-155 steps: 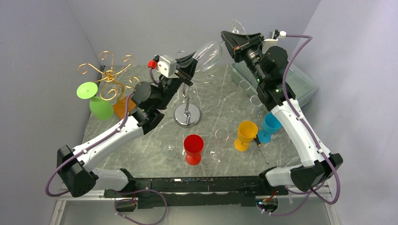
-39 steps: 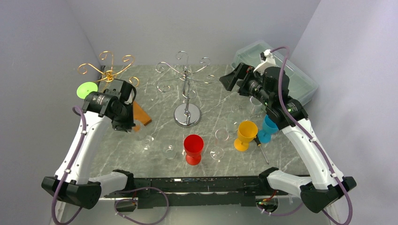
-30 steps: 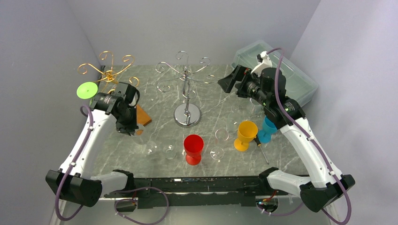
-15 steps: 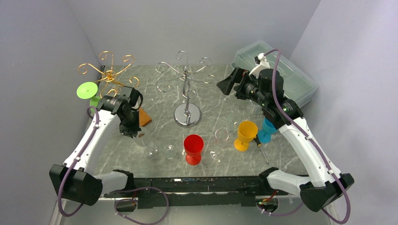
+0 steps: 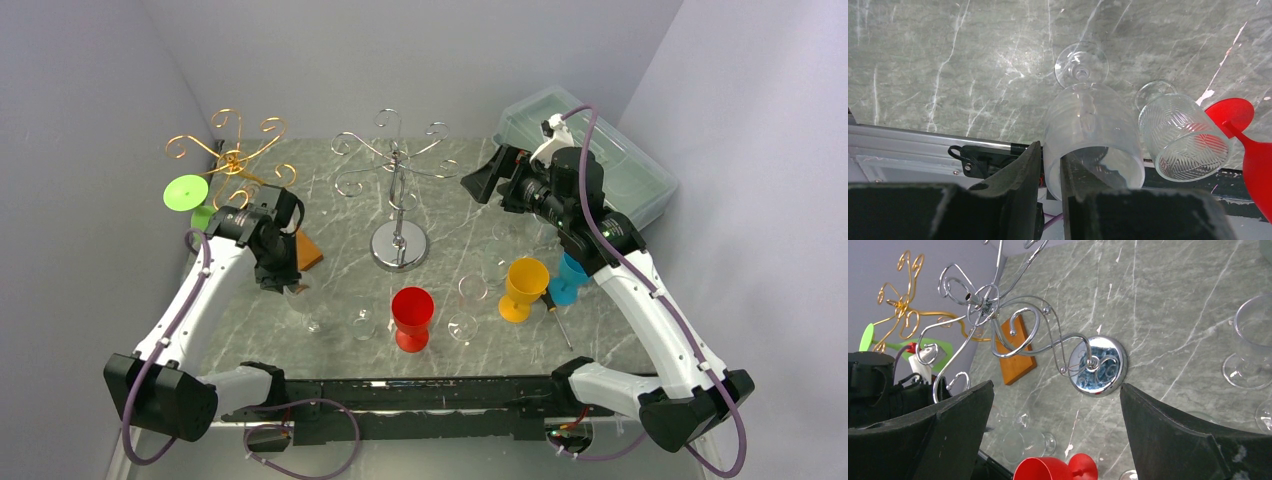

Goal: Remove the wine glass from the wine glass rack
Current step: Place the wine glass at the center of the board.

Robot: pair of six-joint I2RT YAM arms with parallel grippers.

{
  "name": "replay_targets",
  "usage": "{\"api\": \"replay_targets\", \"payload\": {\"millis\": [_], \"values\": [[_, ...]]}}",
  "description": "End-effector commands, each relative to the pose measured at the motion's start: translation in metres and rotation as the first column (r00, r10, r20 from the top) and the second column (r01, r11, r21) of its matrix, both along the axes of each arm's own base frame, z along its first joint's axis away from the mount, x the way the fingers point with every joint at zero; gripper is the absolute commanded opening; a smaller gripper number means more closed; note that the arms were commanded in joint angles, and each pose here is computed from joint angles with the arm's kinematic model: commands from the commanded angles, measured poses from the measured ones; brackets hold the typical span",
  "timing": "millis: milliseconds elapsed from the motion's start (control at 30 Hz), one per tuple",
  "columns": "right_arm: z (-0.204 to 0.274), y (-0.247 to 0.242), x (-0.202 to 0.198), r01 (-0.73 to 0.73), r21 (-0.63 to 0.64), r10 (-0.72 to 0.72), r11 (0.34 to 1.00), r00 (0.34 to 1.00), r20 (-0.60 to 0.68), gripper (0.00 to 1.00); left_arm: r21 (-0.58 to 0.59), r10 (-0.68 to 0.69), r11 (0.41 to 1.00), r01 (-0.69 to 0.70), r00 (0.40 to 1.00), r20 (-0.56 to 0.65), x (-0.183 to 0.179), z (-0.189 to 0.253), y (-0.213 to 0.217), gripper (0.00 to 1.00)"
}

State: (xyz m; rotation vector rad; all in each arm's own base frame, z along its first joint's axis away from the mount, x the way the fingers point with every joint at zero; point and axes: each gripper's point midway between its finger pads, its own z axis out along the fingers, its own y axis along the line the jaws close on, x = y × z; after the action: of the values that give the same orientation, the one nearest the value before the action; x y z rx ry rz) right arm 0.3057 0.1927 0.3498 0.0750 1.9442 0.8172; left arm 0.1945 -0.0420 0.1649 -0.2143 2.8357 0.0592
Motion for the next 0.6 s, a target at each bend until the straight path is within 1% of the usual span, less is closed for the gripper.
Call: {"api": "replay_targets", "payload": {"millis": [0,300,500,567], "values": [[0.015,0.0,-0.001,-0.005,0.03,0.004,1.0,0.999,0.051,1.0,-0.014,0.007,1.0,-0.006,0.998,0.066,0.005,0.018,0.0,0.32],[0.017,0.0,-0.001,-0.006,0.028,0.004,1.0,0.999,0.052,1.0,-0.036,-0.004,0.999,0.008,0.994,0.108,0.007,0.037,-0.003,0.44],[0.021,0.0,-0.001,-0.005,0.029,0.003,1.0,0.998,0.059,1.0,-0.082,-0.018,0.996,0.033,0.983,0.182,0.014,0.063,-0.011,0.5],[0.022,0.0,-0.001,-0.006,0.031,0.004,1.0,0.998,0.06,1.0,-0.104,-0.027,0.993,0.049,0.978,0.205,0.016,0.073,-0.015,0.54]]}}
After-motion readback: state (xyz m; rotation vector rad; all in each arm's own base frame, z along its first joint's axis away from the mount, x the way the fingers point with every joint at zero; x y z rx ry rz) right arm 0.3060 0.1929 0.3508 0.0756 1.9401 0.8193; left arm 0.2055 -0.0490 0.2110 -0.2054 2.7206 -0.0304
